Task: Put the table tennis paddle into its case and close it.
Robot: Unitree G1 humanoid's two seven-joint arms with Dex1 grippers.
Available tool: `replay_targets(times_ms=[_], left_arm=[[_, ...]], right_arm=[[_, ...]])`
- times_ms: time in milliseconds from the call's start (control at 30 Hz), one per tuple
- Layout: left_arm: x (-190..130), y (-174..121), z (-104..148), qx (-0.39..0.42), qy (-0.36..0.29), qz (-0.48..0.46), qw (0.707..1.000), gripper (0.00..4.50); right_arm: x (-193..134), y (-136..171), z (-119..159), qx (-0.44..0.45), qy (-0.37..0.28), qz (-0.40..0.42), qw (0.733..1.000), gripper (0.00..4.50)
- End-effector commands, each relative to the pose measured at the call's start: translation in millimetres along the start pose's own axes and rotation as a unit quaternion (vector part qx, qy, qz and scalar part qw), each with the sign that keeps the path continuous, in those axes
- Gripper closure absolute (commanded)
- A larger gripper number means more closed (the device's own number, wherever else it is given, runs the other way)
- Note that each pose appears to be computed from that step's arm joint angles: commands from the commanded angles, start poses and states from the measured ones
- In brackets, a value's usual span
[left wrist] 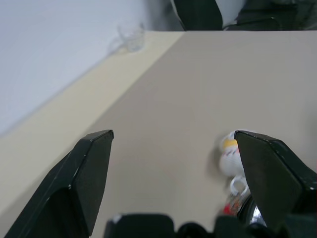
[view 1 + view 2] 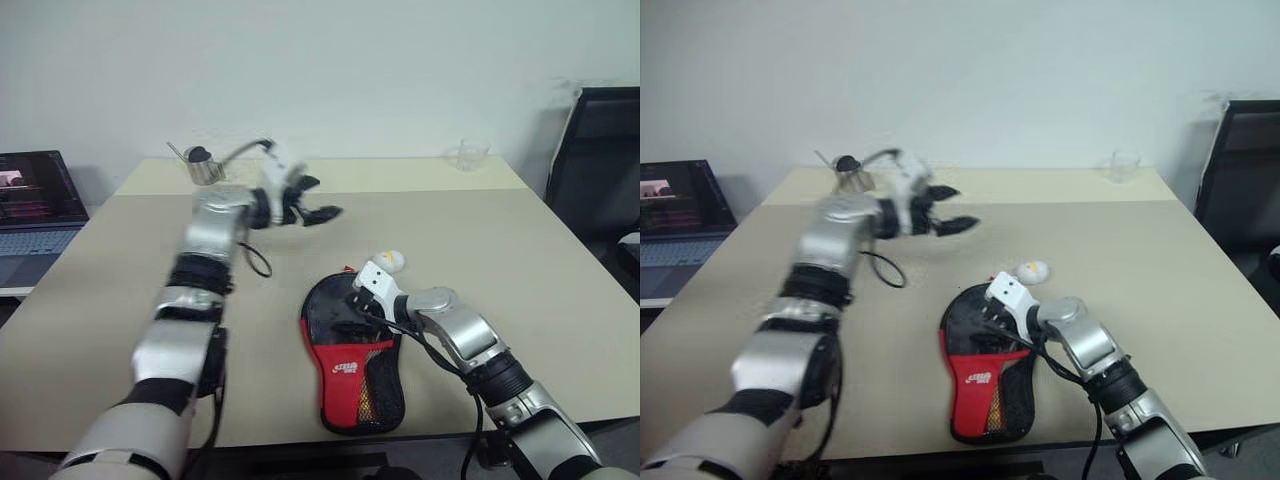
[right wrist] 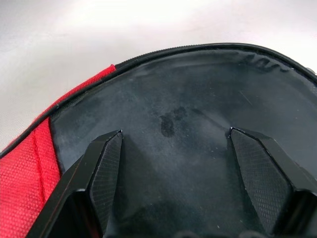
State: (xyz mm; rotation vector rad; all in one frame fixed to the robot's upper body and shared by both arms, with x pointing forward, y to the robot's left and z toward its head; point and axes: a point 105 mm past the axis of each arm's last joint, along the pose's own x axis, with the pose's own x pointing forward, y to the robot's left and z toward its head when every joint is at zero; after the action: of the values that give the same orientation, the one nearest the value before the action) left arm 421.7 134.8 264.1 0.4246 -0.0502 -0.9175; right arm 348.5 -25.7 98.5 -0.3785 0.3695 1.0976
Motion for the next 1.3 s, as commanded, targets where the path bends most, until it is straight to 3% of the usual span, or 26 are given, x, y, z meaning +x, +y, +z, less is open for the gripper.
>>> replay_targets(times_ms=[33, 200, 467, 767, 900, 1000, 1133, 1200, 1300], left_arm=[[-31, -7, 12, 0.026, -0.004, -0.038, 0.999, 0.24], [-58, -11, 4, 0.035, 0.026, -0.048, 0.998, 0.24], [-88, -46, -3, -0.020, 0.021, -0.091, 0.995, 0.24], [-100, -84, -28, -0.100, 0.018, -0.064, 0.993, 0.24], [-95, -98, -37, -0.112, 0.033, -0.070, 0.991, 0.24], [-83, -107, -45, -0.112, 0.046, -0.074, 0.990, 0.24], [-60, -118, -54, -0.106, 0.043, -0.076, 0.991, 0.24], [-46, -113, -66, -0.079, 0.058, -0.046, 0.994, 0.24], [-26, -104, -76, -0.109, 0.051, -0.010, 0.993, 0.24]], right_arm=[[-4, 4, -5, 0.009, 0.001, 0.021, 1.000, 0.74], [-17, 9, 15, -0.006, -0.052, 0.064, 0.997, 0.74], [-42, -17, 39, -0.010, -0.091, 0.037, 0.995, 0.74], [-115, -43, 77, -0.059, -0.130, 0.006, 0.990, 0.74], [-156, -69, 61, -0.108, -0.064, -0.030, 0.992, 0.74], [-173, -81, 57, -0.112, -0.051, -0.039, 0.992, 0.74], [-180, -99, 64, -0.108, -0.065, -0.069, 0.990, 0.74], [-180, -103, 65, -0.112, -0.064, -0.073, 0.989, 0.74], [-177, -107, 66, -0.117, -0.064, -0.071, 0.989, 0.74]])
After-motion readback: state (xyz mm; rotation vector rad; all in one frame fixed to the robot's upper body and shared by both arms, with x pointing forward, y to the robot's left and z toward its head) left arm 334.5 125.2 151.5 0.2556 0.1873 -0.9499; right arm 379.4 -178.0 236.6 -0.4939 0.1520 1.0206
